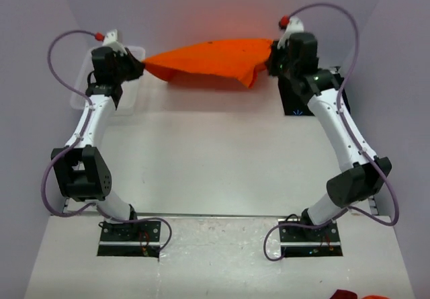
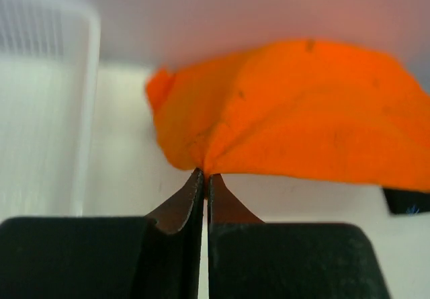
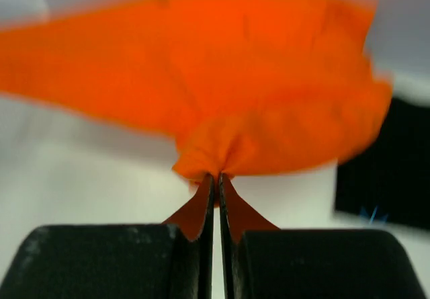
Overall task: Fold and stack the t-shirts
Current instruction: Flatten out the tshirt
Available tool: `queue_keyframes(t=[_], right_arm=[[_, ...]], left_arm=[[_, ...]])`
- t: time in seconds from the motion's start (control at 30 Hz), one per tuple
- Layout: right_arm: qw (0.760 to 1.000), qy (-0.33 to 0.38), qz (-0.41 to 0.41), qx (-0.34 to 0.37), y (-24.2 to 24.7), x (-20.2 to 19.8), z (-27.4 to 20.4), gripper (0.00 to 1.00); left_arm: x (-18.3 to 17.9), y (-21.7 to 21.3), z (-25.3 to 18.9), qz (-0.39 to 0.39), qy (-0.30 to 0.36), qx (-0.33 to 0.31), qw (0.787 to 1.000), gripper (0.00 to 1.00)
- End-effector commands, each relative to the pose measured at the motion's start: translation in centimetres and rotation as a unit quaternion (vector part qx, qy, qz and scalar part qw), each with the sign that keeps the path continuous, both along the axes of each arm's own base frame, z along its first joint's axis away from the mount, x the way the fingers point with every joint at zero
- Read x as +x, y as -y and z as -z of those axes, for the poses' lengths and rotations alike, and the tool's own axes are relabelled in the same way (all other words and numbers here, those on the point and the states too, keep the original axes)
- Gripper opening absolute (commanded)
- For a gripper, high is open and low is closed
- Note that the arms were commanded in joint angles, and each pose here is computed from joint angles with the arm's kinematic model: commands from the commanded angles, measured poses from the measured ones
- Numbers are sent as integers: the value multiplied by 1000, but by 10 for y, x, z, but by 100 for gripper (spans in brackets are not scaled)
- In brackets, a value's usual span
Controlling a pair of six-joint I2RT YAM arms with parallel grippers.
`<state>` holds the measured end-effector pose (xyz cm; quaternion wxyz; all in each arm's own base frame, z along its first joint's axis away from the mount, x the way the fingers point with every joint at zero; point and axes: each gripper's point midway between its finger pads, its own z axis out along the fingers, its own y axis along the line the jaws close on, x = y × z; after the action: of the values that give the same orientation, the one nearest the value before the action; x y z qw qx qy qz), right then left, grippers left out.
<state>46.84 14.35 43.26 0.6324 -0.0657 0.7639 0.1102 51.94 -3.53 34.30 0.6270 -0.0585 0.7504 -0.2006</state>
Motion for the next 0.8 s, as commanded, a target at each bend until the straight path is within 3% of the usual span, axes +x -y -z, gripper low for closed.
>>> queue_keyframes(t=[0.0, 0.1, 0.2, 0.3, 0.47, 0.77], right_arm=[[965, -245, -12, 89, -32, -63, 165, 0], [942, -320, 2, 97, -44, -126, 224, 0], [933, -346, 45, 88, -33, -168, 245, 0], [932, -343, 65, 100, -26, -197, 246, 0], [927, -347, 103, 95, -4, -216, 262, 0], [914, -383, 104, 82, 1, -244, 293, 0]], left_arm=[[-45, -9, 129, -49, -194, -33, 979, 0], [-104, -14, 219, -87, -341, -34, 935, 0], [-137, -8, 247, -80, -415, -38, 906, 0], [-171, 2, 255, -71, -423, -56, 902, 0], [-193, 2, 249, -93, -412, -77, 903, 0], [-224, -1, 264, -113, -468, -71, 874, 0]])
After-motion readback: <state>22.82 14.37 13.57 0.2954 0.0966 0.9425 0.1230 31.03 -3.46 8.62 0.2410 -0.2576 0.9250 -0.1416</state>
